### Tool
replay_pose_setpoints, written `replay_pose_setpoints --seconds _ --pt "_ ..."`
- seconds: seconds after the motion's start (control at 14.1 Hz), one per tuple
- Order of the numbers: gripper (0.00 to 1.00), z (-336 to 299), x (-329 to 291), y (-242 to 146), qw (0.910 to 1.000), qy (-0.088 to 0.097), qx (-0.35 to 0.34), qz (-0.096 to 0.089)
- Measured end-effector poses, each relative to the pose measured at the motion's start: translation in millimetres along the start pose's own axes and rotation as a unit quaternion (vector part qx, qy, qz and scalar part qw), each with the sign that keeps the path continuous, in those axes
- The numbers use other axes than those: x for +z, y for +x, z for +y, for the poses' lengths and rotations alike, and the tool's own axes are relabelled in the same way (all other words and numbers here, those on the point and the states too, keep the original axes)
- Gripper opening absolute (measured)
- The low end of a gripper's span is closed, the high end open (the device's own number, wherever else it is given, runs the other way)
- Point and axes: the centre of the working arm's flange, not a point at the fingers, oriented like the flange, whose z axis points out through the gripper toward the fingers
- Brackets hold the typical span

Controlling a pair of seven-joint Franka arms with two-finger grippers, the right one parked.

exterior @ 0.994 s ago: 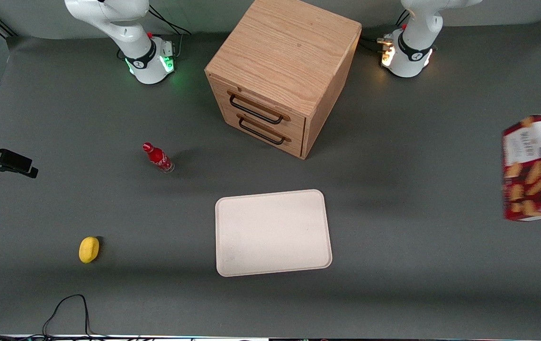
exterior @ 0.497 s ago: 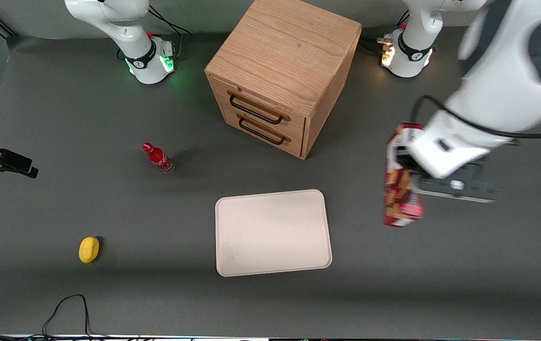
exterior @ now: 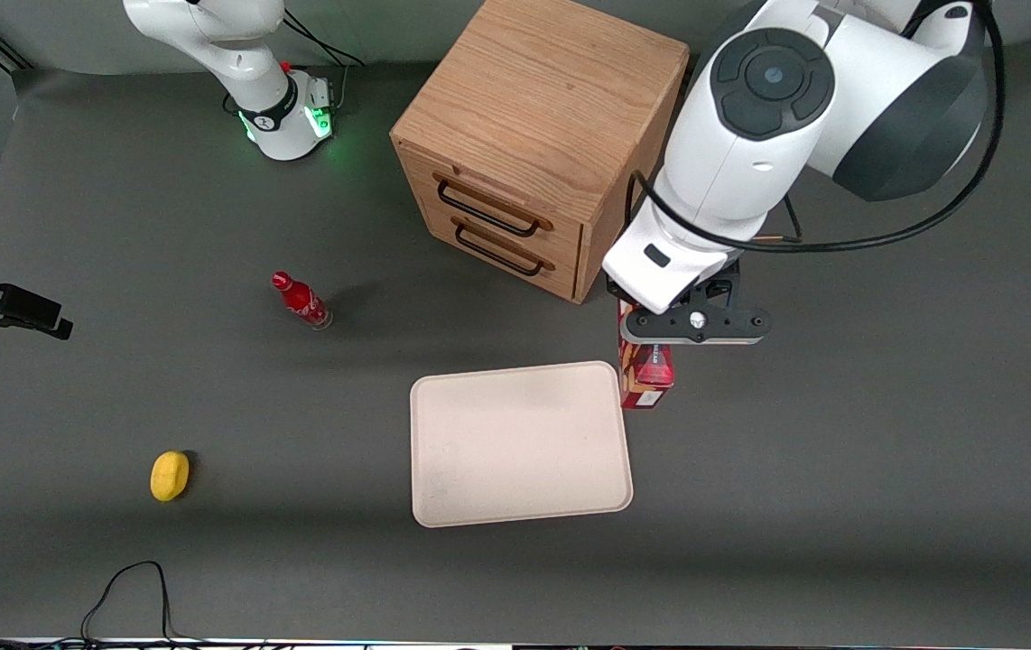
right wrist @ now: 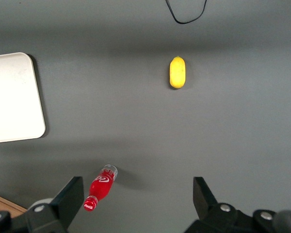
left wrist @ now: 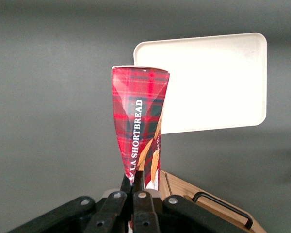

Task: Place red cookie box on tray
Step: 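Carry the red box with the left gripper over to the cream tray, then lower the red box onto the tray's corner and open the left gripper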

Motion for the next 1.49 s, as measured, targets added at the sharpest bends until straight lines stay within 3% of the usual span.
replay_pose_setpoints --seconds 0.14,0.35,0.78,1.21,1.49 --pt "0.02 -1 23 10 0.9998 0.008 -0.009 -0.013" --pt "0.02 9 85 33 0.9997 0.006 -0.011 -0.020" --pt "0.02 25 189 51 0.9998 -0.004 -0.009 -0.019" --pt "0.02 32 283 65 0.9997 -0.016 -0.015 -0.006" --pt "0.02 29 311 70 0.9997 -0.016 -0.021 -0.003"
